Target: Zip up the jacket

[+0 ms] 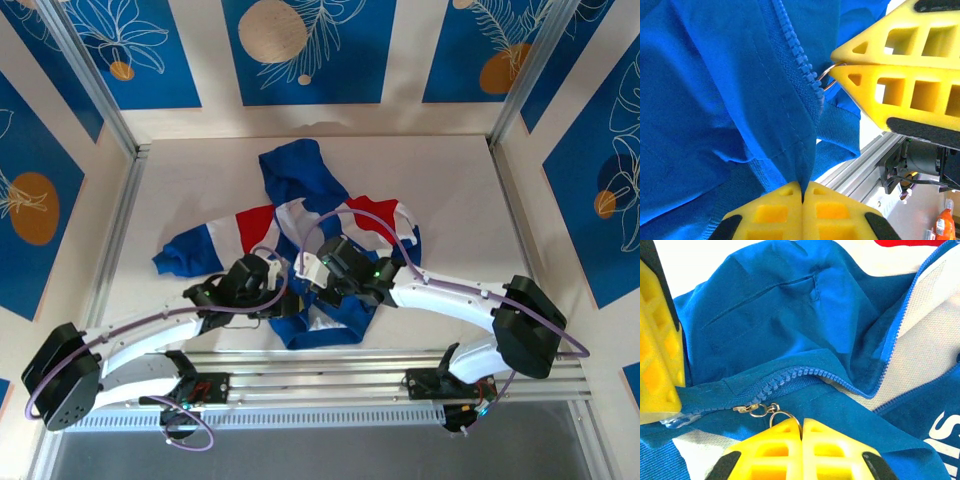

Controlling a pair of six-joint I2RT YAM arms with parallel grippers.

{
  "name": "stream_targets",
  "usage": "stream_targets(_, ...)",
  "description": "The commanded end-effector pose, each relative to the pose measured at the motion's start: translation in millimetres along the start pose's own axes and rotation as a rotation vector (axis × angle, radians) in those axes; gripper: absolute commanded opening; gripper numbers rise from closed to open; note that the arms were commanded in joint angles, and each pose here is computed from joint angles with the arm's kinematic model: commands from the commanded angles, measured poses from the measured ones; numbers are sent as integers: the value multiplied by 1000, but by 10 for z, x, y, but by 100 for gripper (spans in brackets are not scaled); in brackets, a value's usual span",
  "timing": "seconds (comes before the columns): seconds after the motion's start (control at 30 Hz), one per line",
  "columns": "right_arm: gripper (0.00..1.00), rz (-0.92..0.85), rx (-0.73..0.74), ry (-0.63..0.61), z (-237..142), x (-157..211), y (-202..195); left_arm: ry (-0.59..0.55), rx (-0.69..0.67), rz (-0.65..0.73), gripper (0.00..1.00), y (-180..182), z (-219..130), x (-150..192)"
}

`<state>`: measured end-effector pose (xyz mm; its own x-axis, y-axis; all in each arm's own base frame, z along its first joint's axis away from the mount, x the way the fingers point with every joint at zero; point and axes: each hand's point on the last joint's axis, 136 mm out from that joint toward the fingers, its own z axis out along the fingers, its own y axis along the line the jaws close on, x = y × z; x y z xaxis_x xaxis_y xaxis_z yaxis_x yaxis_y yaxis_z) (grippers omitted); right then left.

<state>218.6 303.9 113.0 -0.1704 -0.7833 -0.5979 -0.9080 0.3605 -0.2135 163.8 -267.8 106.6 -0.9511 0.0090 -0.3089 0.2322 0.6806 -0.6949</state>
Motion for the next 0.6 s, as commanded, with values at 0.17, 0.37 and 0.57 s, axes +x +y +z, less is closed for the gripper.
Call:
stream_targets(0.17,0,88,105,-3,-44,-73,-374,85,-44,-12,0,160,-89,269)
stream_targets(0.37,0,113,107,-28,-79,-153,-447,85,-12,-5,0,124,-135,310)
stream_targets(0.57,0,117,5,-80,-131,-220,-313,96,22,4,0,68,-144,331)
